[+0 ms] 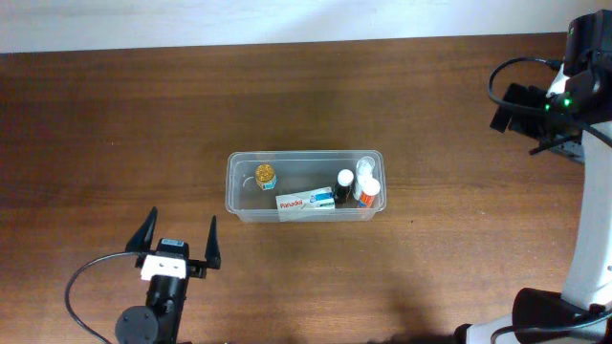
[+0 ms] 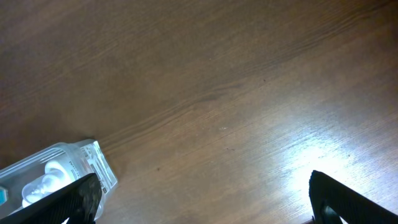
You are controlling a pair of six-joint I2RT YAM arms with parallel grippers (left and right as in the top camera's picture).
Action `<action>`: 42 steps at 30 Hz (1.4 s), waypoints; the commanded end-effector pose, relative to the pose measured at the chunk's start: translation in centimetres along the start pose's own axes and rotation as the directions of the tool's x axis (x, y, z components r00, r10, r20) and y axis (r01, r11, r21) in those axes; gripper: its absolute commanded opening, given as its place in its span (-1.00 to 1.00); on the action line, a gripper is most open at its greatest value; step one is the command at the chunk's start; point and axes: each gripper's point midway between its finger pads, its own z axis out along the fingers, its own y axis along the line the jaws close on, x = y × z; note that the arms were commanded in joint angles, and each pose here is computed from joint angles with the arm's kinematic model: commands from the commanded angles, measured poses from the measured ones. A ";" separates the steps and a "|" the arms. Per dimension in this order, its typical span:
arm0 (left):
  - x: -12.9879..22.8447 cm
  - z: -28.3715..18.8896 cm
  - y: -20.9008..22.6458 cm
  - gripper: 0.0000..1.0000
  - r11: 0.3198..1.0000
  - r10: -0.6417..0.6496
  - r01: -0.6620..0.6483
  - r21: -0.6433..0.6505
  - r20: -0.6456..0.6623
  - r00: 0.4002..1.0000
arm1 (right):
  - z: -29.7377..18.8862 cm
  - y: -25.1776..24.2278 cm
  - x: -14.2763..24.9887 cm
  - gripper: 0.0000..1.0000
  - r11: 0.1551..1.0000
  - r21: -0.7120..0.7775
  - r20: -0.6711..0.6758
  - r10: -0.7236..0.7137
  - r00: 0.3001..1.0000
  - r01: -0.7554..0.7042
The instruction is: Pack container
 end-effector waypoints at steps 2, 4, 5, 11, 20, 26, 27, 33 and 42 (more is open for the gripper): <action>1.8 -0.1 -0.1 0.99 1.000 -0.007 0.007 -0.001 -0.067 0.998 | -0.2 -0.3 -0.3 0.97 1.000 0.011 0.011 0.013 1.000 -0.013; 2.9 -0.2 -0.2 0.99 1.000 -0.018 0.019 0.003 -0.112 0.994 | -0.2 -0.3 -0.3 0.97 1.000 0.011 0.011 0.013 1.000 -0.013; 3.0 -0.2 -0.2 0.99 1.000 -0.019 0.019 0.002 -0.116 0.993 | -0.2 -0.3 -0.3 0.97 1.000 0.011 0.011 0.013 1.000 -0.013; 3.0 -0.2 -0.3 0.99 1.000 -0.019 0.019 0.004 -0.115 0.993 | -0.2 -0.3 -0.3 0.97 1.000 0.011 0.011 0.013 1.000 -0.013; 3.0 -0.2 -0.3 0.99 1.000 -0.019 0.019 0.004 -0.115 0.993 | -0.2 -0.3 -0.3 0.97 1.000 0.011 0.011 0.013 1.000 -0.013; 3.0 -0.2 -0.3 0.99 1.000 -0.019 0.019 0.004 -0.115 0.993 | -0.2 -0.3 -0.3 0.97 1.000 0.011 0.011 0.013 1.000 -0.013; 3.0 -0.2 -0.3 0.99 1.000 -0.019 0.019 0.004 -0.115 0.993 | -0.2 -0.3 -0.3 0.97 1.000 0.011 0.011 0.013 1.000 -0.013; 3.0 -0.2 -0.3 0.99 1.000 -0.019 0.019 0.004 -0.115 0.993 | -0.2 -0.3 -0.3 0.97 1.000 0.011 0.011 0.013 1.000 -0.013; 3.0 -0.2 -0.3 0.99 1.000 -0.019 0.019 0.004 -0.115 0.993 | -0.1 -0.3 -0.3 0.97 1.000 0.011 0.011 0.013 1.000 -0.013</action>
